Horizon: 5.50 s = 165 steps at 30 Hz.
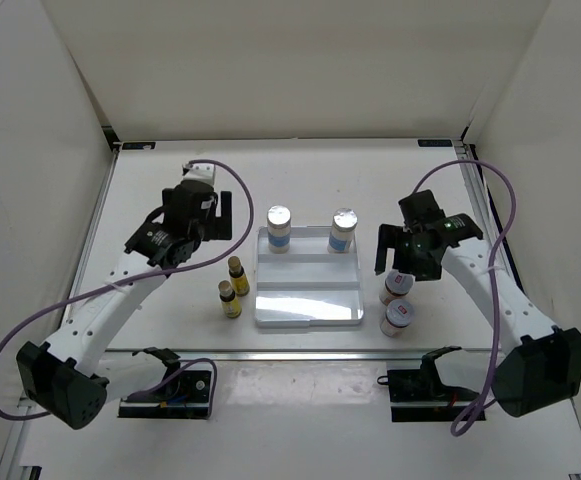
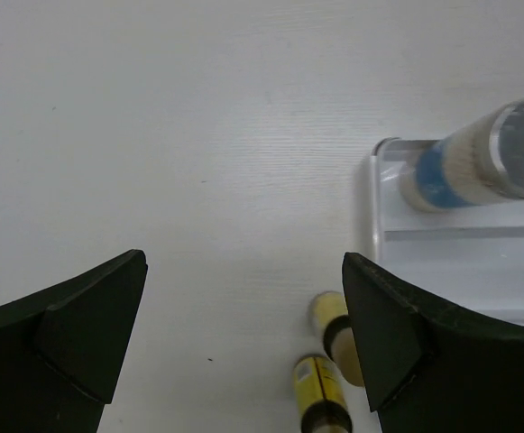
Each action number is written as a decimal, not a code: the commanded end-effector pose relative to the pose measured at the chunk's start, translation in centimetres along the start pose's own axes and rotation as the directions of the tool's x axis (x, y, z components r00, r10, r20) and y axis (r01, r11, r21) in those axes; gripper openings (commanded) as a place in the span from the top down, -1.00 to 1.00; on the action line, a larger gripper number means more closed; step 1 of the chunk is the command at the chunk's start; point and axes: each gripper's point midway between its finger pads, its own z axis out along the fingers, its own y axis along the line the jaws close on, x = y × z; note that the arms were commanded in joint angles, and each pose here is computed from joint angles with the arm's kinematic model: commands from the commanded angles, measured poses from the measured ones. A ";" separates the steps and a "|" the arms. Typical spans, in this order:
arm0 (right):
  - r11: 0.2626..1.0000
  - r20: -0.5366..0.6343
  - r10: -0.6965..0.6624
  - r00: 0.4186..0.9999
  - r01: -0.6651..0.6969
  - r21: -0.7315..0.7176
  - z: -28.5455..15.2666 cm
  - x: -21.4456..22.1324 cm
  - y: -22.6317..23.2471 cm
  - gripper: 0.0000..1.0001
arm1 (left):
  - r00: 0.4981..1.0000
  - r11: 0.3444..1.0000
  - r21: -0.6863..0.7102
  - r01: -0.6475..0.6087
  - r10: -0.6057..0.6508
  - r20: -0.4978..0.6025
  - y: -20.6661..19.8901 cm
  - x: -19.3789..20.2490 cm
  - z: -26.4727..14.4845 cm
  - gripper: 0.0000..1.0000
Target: Organize the condiment bottles
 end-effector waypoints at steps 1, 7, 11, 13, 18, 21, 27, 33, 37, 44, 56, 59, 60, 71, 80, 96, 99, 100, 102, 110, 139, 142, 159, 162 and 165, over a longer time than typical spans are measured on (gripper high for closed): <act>0.999 -0.044 0.037 0.998 -0.037 0.017 1.4 -0.5 -0.1 -1.00 | 1.000 0.988 -0.150 0.022 -0.020 0.014 3.2 2.0 0.1 -1.00; 0.997 -0.128 0.069 0.989 -0.071 -0.016 3.9 1.1 0.1 -1.00 | 0.996 0.979 -0.187 0.081 -0.073 0.050 5.1 2.0 -0.1 -1.00; 0.996 -0.148 0.092 0.985 -0.094 -0.003 4.5 1.7 0.0 -1.00 | 0.996 0.979 -0.188 0.082 -0.075 0.041 5.1 2.1 0.4 -1.00; 0.996 -0.167 0.093 0.982 -0.091 0.019 5.0 2.2 -0.3 -1.00 | 0.996 0.979 -0.185 0.086 -0.079 0.049 5.0 1.7 0.3 -1.00; 0.994 -0.165 0.103 0.981 -0.093 0.064 5.6 2.4 -1.2 -0.72 | 0.996 0.980 -0.177 0.086 -0.079 0.047 4.9 1.8 0.3 -1.00; 0.990 -0.171 0.102 0.980 -0.083 0.116 5.8 2.5 -2.0 -0.47 | 0.996 0.980 -0.177 0.086 -0.079 0.047 4.9 1.8 0.3 -1.00; 0.977 -0.118 0.108 0.987 -0.083 0.196 4.6 1.0 -3.2 -0.02 | 0.996 0.982 -0.168 0.086 -0.079 0.045 4.7 1.8 0.3 -1.00; 0.985 0.025 0.098 0.995 -0.100 0.139 1.6 -2.3 -2.0 0.54 | 0.996 0.984 -0.159 0.086 -0.080 0.042 4.6 1.8 0.3 -1.00; 0.997 0.080 0.058 0.995 -0.061 0.044 -0.6 -4.0 0.8 0.61 | 0.996 0.984 -0.159 0.086 -0.080 0.042 4.6 1.8 0.3 -1.00; 0.996 0.077 -0.054 0.996 0.059 -0.068 -0.8 -4.7 6.7 0.64 | 0.997 0.984 -0.160 0.076 -0.071 0.041 4.6 1.8 0.3 -1.00; 0.985 0.032 -0.119 0.992 0.122 -0.120 3.5 -5.0 12.0 0.64 | 0.997 0.986 -0.151 0.076 -0.071 0.039 4.4 1.9 0.3 -1.00; 0.983 0.011 -0.131 0.991 0.131 -0.132 4.5 -4.7 12.7 0.64 | 0.997 0.987 -0.142 0.076 -0.071 0.037 4.3 1.9 0.4 -1.00; 0.983 0.003 -0.132 0.991 0.131 -0.127 4.8 -4.6 12.7 0.62 | 0.996 0.987 -0.140 0.080 -0.075 0.045 4.3 1.7 0.1 -1.00; 0.985 -0.059 -0.140 0.988 0.133 -0.114 6.4 -3.1 13.1 -0.62 | 0.997 0.989 -0.131 0.071 -0.066 0.042 4.2 1.8 0.1 -1.00; 0.980 0.078 -0.199 0.977 0.196 0.040 -0.2 -5.4 10.3 -1.00 | 0.996 0.989 -0.129 0.075 -0.069 0.050 4.3 1.6 -0.1 -1.00; 0.976 -0.016 0.091 0.996 -0.086 0.200 -1.2 3.9 -0.3 -0.97 | 0.996 0.993 -0.089 0.072 -0.067 0.057 3.8 1.4 -0.5 -1.00; 0.964 -0.046 0.151 0.988 -0.137 0.230 -0.3 5.5 -1.1 -0.95 | 0.996 0.993 -0.089 0.072 -0.067 0.057 3.8 1.4 -0.5 -1.00; 0.963 -0.055 0.164 0.985 -0.148 0.225 -0.2 6.0 -1.1 -0.95 | 0.996 0.993 -0.089 0.072 -0.067 0.057 3.8 1.4 -0.5 -1.00; 0.958 -0.084 0.184 0.979 -0.159 0.239 0.3 7.1 -1.7 -0.95 | 0.996 0.993 -0.089 0.072 -0.067 0.057 3.8 1.4 -0.5 -1.00; 0.964 -0.155 0.235 0.959 -0.210 0.165 3.3 9.1 -1.0 -0.83 | 0.997 0.994 -0.082 0.068 -0.064 0.047 3.5 1.6 -0.3 -1.00; 0.972 0.302 0.027 0.953 0.045 -0.229 -7.4 -0.7 7.1 1.00 | 0.997 0.995 -0.075 0.064 -0.061 0.036 3.3 1.8 0.0 -1.00; 0.959 0.279 -0.072 0.958 0.143 -0.246 -6.4 -1.1 10.5 1.00 | 0.997 0.995 -0.075 0.064 -0.061 0.036 3.3 1.8 0.0 -1.00; 0.915 0.104 -0.289 0.952 0.307 -0.260 2.3 -2.8 23.3 1.00 | 0.998 0.996 -0.075 0.055 -0.052 0.036 3.4 1.8 0.0 -1.00; 0.923 0.069 -0.292 0.954 0.300 -0.240 3.9 -2.8 23.8 1.00 | 0.998 0.996 -0.075 0.055 -0.052 0.036 3.4 1.8 0.0 -1.00; 0.932 0.029 -0.293 0.956 0.293 -0.216 5.4 -2.2 23.8 1.00 | 0.998 0.996 -0.075 0.055 -0.052 0.036 3.4 1.8 0.0 -1.00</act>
